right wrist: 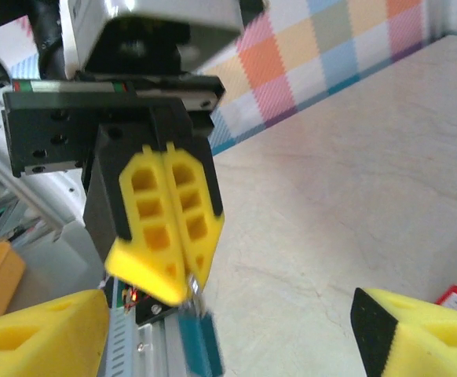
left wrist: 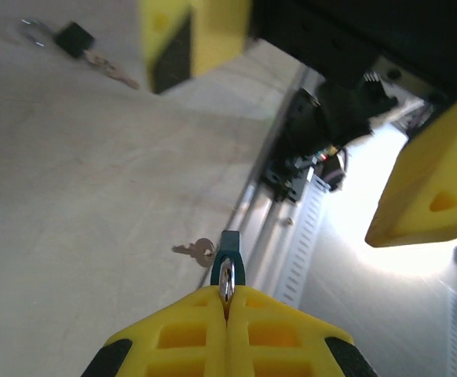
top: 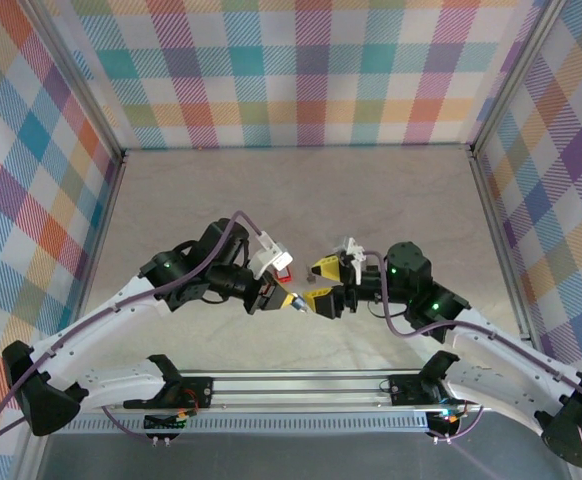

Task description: Lock with the key

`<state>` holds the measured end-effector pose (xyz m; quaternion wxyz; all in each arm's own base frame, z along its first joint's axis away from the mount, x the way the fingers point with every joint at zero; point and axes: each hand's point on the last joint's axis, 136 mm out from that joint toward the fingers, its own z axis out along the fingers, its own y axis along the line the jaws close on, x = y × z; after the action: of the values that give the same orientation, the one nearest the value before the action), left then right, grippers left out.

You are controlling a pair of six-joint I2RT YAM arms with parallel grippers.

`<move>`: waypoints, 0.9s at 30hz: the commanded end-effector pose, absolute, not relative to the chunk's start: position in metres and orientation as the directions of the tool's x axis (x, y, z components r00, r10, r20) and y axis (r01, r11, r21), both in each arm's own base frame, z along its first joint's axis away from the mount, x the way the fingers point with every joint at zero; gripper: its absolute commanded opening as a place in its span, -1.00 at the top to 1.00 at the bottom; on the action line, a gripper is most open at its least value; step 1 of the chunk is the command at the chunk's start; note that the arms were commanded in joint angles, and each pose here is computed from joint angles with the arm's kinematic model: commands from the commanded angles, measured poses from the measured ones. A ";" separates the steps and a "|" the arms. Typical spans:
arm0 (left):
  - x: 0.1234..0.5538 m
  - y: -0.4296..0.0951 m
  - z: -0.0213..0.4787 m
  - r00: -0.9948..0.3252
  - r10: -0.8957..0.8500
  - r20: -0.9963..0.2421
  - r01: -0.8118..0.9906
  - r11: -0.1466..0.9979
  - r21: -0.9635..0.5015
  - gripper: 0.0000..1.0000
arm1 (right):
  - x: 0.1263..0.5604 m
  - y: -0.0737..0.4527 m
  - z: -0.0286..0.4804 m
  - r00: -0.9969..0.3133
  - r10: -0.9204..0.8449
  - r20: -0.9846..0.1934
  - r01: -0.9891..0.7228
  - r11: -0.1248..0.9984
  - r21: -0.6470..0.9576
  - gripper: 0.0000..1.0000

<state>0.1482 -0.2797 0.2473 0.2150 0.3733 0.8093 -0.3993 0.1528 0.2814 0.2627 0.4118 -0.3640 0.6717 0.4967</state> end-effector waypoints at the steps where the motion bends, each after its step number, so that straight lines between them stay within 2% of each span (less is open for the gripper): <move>1: 0.170 -0.278 0.275 -0.611 0.320 -0.724 0.774 0.433 -0.462 1.00 | 0.161 0.271 0.263 -0.415 0.003 -0.910 -0.867 0.303 0.396 -0.60; 4: 0.176 -0.281 0.276 -0.629 0.294 -0.720 0.758 0.438 -0.483 1.00 | 0.156 0.267 0.252 -0.452 0.036 -0.891 -0.849 0.289 0.442 -0.50; 7: 0.176 -0.285 0.279 -0.638 0.273 -0.720 0.753 0.416 -0.510 1.00 | 0.146 0.270 0.246 -0.471 0.038 -0.881 -0.856 0.220 0.467 -0.45; 10: 0.172 -0.289 0.282 -0.645 0.273 -0.714 0.753 0.388 -0.531 1.00 | 0.147 0.274 0.241 -0.477 0.028 -0.878 -0.856 0.212 0.472 -0.45; 13: 0.169 -0.289 0.283 -0.646 0.284 -0.709 0.755 0.374 -0.538 1.00 | 0.147 0.280 0.244 -0.474 0.016 -0.881 -0.865 0.180 0.468 -0.31; 17: 0.164 -0.287 0.283 -0.646 0.295 -0.704 0.757 0.363 -0.543 1.00 | 0.151 0.284 0.248 -0.463 0.020 -0.886 -0.871 0.176 0.458 -0.27; 20: 0.161 -0.287 0.281 -0.648 0.298 -0.701 0.757 0.353 -0.550 1.00 | 0.153 0.285 0.250 -0.449 0.026 -0.893 -0.878 0.177 0.446 -0.16; 22: 0.160 -0.288 0.280 -0.649 0.297 -0.700 0.757 0.344 -0.556 1.00 | 0.152 0.286 0.252 -0.437 0.028 -0.899 -0.884 0.168 0.436 0.07; 25: 0.159 -0.288 0.281 -0.651 0.300 -0.697 0.756 0.339 -0.560 1.00 | 0.150 0.286 0.257 -0.423 0.032 -0.906 -0.893 0.153 0.422 0.22; 27: 0.159 -0.288 0.282 -0.647 0.301 -0.701 0.759 0.335 -0.558 1.00 | 0.147 0.287 0.259 -0.424 0.028 -0.905 -0.897 0.129 0.423 0.24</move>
<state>0.1625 -0.2881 0.2708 0.2387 0.3355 0.7936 -0.4480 0.1505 0.2843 0.2342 0.3929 -0.3277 0.6641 0.5452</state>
